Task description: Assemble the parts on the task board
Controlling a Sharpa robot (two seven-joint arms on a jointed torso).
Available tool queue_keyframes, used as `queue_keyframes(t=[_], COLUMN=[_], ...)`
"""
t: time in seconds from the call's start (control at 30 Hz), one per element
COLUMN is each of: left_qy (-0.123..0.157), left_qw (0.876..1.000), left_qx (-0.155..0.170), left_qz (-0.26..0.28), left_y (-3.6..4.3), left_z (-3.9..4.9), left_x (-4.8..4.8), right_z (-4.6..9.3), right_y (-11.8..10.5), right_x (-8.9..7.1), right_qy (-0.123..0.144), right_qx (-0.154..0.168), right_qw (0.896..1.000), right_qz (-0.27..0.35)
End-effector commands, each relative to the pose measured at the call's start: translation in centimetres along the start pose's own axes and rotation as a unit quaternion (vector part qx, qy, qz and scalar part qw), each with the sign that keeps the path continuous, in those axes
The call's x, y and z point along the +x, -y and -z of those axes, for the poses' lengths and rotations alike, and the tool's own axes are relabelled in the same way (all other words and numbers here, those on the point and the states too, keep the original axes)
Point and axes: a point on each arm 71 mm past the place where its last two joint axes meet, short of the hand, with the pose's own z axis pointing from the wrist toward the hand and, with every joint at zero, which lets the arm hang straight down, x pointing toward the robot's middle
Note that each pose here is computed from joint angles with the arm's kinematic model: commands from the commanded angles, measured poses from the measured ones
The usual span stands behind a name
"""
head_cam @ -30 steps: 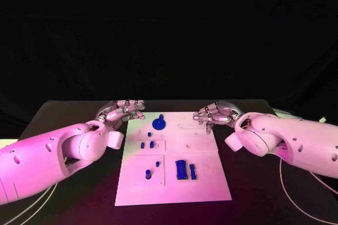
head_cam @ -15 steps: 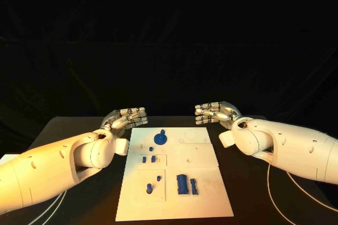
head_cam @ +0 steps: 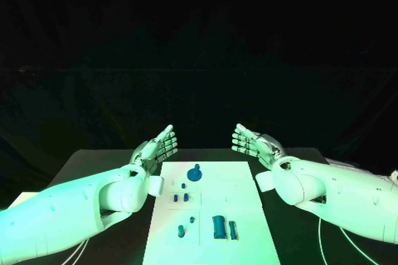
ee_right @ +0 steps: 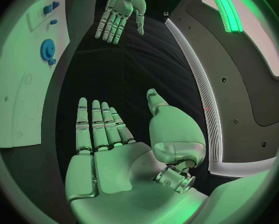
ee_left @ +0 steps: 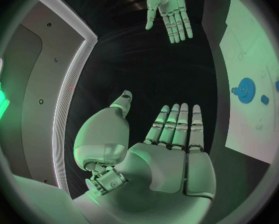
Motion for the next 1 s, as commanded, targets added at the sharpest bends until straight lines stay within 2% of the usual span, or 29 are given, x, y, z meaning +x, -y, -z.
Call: queue_keyframes(t=[0.03,0.17,0.33,1.0], left_qy=[0.061,0.081,0.092,0.092], left_qw=[0.996,0.993,0.992,0.991], left_qx=[0.043,0.054,0.060,0.060], left_qz=[-0.047,-0.061,-0.069,-0.069], left_y=[0.12,-0.13,-0.24,-0.24], left_z=[0.77,1.47,1.84,1.86], left_x=[0.07,0.55,0.80,0.82], right_z=[0.9,1.7,2.3,2.4], right_y=[0.0,0.3,0.5,0.5], right_x=[0.6,1.8,2.4,2.6], right_qy=[0.077,0.104,0.119,0.122], right_qx=[-0.033,-0.039,-0.042,-0.042], right_qw=[0.996,0.994,0.992,0.991], right_qz=[-0.008,-0.015,-0.018,-0.018])
